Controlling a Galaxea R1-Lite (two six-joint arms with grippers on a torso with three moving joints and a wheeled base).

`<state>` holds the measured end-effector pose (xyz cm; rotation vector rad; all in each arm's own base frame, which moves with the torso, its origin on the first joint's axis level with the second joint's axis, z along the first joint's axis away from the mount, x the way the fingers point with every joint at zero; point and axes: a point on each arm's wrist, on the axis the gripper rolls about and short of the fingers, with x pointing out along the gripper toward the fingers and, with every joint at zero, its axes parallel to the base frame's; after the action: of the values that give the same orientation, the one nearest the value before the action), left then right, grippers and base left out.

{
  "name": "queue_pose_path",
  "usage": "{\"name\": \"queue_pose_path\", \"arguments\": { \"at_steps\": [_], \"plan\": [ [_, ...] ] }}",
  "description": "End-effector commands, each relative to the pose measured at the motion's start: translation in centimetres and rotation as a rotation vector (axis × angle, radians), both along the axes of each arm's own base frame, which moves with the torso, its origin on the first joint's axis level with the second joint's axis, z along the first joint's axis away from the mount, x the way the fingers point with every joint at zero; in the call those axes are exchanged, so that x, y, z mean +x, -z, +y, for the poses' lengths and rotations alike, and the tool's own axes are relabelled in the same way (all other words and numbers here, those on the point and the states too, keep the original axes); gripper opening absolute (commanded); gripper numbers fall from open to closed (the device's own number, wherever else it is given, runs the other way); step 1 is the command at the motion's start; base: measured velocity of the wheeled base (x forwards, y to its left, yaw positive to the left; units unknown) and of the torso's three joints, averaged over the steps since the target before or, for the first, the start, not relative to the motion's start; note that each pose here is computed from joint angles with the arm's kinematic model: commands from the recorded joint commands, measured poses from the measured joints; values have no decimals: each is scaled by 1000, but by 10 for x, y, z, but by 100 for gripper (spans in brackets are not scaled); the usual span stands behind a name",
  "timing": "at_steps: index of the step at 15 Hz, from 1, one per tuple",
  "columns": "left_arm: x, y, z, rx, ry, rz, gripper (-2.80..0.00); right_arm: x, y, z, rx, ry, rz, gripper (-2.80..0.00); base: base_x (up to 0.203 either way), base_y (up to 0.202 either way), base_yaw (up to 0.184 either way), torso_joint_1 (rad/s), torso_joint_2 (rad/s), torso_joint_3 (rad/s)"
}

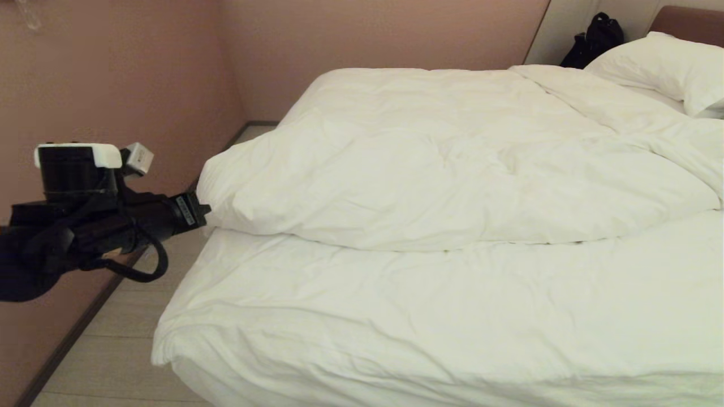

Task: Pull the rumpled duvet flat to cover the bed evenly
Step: Hold the folded corner of the quilt

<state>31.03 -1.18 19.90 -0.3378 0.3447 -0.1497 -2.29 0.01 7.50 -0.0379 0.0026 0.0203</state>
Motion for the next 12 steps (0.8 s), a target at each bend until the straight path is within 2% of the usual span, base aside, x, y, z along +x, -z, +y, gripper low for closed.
{"name": "queue_pose_path", "arguments": {
  "at_steps": [1, 3, 7, 9, 12],
  "plan": [
    [23, 15, -4, 0, 10, 35, -280, 0, 0, 0, 0, -1, 2, -280, 0, 0, 0, 0, 0, 0],
    [42, 17, -8, 18, 26, 20, -280, 0, 0, 0, 0, -1, 2, -280, 0, 0, 0, 0, 0, 0],
    [64, 7, -24, 37, 72, -77, -280, 0, 0, 0, 0, -1, 2, -280, 0, 0, 0, 0, 0, 0],
    [72, 12, -30, 82, 98, -138, -280, 0, 0, 0, 0, -1, 2, -280, 0, 0, 0, 0, 0, 0],
    [93, 33, -39, 162, 129, -240, -280, 0, 0, 0, 0, -1, 2, -280, 0, 0, 0, 0, 0, 0]
  ]
}}
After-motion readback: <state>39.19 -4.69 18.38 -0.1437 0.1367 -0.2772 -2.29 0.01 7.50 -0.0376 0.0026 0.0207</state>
